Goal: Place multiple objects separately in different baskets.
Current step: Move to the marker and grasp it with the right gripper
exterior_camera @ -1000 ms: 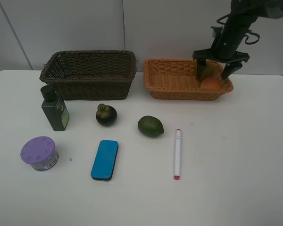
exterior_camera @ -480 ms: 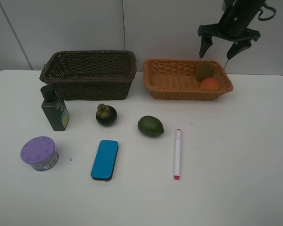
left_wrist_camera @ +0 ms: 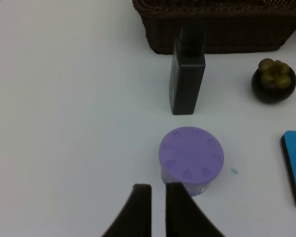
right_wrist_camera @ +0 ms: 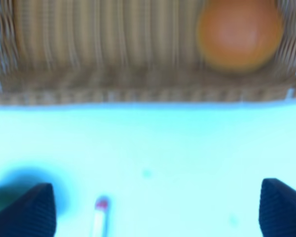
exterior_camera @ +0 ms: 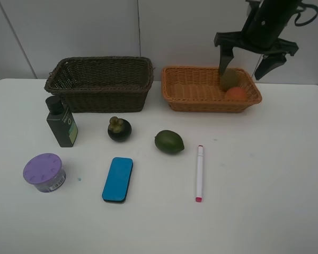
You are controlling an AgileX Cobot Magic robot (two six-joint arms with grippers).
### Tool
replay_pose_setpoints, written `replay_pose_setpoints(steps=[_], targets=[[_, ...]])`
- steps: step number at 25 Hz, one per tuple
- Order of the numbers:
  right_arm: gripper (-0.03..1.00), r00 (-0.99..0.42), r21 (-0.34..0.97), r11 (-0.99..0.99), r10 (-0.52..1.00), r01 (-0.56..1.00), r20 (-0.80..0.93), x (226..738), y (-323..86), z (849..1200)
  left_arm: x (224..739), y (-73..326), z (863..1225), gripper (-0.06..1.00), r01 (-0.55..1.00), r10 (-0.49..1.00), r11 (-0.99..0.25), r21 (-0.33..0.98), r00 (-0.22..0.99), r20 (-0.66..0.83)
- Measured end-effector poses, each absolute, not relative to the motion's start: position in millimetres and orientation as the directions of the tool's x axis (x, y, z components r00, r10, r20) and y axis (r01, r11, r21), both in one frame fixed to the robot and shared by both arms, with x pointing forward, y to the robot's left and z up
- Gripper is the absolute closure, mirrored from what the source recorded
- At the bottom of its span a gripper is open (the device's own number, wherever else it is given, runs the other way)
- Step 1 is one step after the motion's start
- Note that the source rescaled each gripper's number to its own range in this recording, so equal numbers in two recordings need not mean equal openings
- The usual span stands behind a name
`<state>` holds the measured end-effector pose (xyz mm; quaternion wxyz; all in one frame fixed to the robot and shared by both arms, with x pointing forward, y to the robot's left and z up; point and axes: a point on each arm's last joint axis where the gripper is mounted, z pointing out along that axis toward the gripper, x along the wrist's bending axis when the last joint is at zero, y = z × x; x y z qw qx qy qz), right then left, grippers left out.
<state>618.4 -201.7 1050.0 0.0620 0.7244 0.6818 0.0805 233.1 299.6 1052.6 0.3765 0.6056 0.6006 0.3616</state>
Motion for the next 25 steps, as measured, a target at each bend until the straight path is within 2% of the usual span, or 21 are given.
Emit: replay_pose_setpoints(steps=[8,18,25], targets=[[-0.03,0.063,-0.037,-0.062,0.997,0.997,0.034,561,-166,989,233,300,1053,0.94,0.455,1.000,0.011,0.890,0.014,-0.020],[-0.03,0.026,-0.035,-0.023,0.996,0.999,0.083,526,-133,946,233,300,1053,0.94,0.455,1.000,0.011,0.890,0.014,-0.020],[-0.03,0.068,-0.012,-0.068,0.993,0.998,0.095,514,-136,923,233,300,1053,0.94,0.455,1.000,0.005,0.890,0.017,-0.014]])
